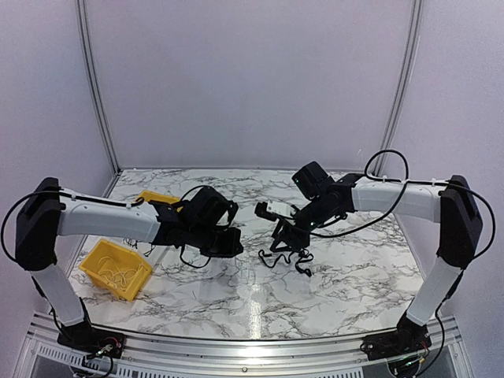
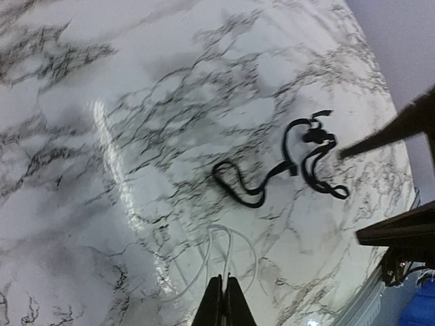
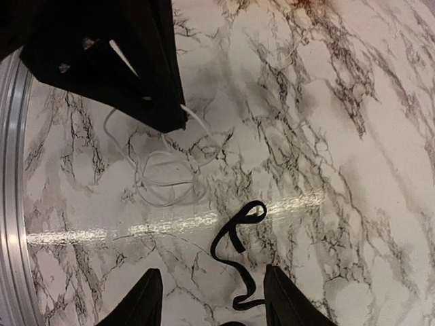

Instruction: Untangle the cables

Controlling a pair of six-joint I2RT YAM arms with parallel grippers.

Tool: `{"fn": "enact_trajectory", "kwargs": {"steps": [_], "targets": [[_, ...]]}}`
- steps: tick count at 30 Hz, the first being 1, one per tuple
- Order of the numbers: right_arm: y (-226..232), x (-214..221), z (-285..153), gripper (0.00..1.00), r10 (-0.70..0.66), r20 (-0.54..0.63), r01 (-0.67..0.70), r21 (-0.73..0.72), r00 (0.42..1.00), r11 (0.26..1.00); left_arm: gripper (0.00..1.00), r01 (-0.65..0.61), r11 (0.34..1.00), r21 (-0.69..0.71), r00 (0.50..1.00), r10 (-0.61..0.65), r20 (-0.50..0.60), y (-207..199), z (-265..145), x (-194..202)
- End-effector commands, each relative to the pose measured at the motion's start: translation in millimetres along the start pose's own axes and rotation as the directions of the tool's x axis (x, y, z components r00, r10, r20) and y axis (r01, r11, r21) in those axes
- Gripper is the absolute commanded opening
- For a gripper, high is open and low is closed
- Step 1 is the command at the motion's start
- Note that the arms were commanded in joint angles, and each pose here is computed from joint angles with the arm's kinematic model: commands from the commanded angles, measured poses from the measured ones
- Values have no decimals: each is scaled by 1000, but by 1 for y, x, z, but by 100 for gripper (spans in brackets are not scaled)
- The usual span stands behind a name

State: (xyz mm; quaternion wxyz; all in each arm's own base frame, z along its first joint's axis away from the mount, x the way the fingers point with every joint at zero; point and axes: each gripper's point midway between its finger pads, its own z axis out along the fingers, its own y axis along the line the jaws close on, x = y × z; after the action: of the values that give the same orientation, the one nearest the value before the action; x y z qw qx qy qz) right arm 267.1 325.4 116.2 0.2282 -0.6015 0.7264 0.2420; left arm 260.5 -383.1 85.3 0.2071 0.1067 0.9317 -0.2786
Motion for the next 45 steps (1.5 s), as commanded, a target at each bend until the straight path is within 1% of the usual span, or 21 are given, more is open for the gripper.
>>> {"fn": "enact_trajectory", "kwargs": {"steps": [1,4,7,11,14,18,20,22,25,26,28,29,33,36,38,42,45], "targets": [[-16,-59,-42,54,-69,134,55,107,989,993,0,-254,962,101,954,231,193,-60,-58,-43],[-17,-78,-53,59,-100,174,80,116,980,990,0,-336,931,146,922,293,253,-83,-77,-47],[-13,-86,-56,61,-118,189,104,83,975,991,0,-348,922,172,910,288,299,-92,-90,-53],[-1,-91,-57,60,-104,231,101,26,967,995,0,-350,916,196,905,276,325,-98,-97,-56],[6,-92,-59,57,-97,262,99,3,960,995,0,-353,910,215,898,265,351,-103,-103,-59],[23,-95,-65,55,-103,305,128,-65,947,990,0,-355,909,219,895,262,362,-104,-105,-60],[30,-94,-65,50,-100,316,137,-97,943,986,0,-355,908,220,894,261,365,-104,-105,-60],[30,-93,-63,39,-94,316,134,-105,944,985,0,-354,909,223,891,254,377,-104,-107,-61],[33,-93,-62,27,-93,318,140,-127,944,982,0,-354,907,227,887,248,390,-103,-109,-61],[34,-94,-62,20,-94,322,142,-131,942,981,0,-354,906,231,886,246,392,-104,-109,-61],[35,-96,-64,2,-92,330,143,-134,940,981,0,-362,902,234,884,253,394,-104,-108,-60],[33,-98,-66,0,-91,332,140,-128,939,982,0,-370,900,233,880,259,398,-103,-107,-59],[35,-104,-76,0,-88,352,139,-123,932,983,8,-374,908,189,869,272,413,-90,-92,-57],[40,-107,-83,0,-79,362,136,-135,929,981,14,-371,916,150,851,271,451,-81,-79,-60],[43,-108,-87,0,-73,366,134,-146,928,980,15,-373,916,148,832,259,491,-81,-74,-64],[51,-107,-90,0,-53,353,127,-189,934,974,15,-386,908,161,770,221,599,-84,-67,-76],[57,-114,-102,0,-57,361,142,-214,931,966,15,-393,909,142,743,223,631,-84,-49,-82]]}}
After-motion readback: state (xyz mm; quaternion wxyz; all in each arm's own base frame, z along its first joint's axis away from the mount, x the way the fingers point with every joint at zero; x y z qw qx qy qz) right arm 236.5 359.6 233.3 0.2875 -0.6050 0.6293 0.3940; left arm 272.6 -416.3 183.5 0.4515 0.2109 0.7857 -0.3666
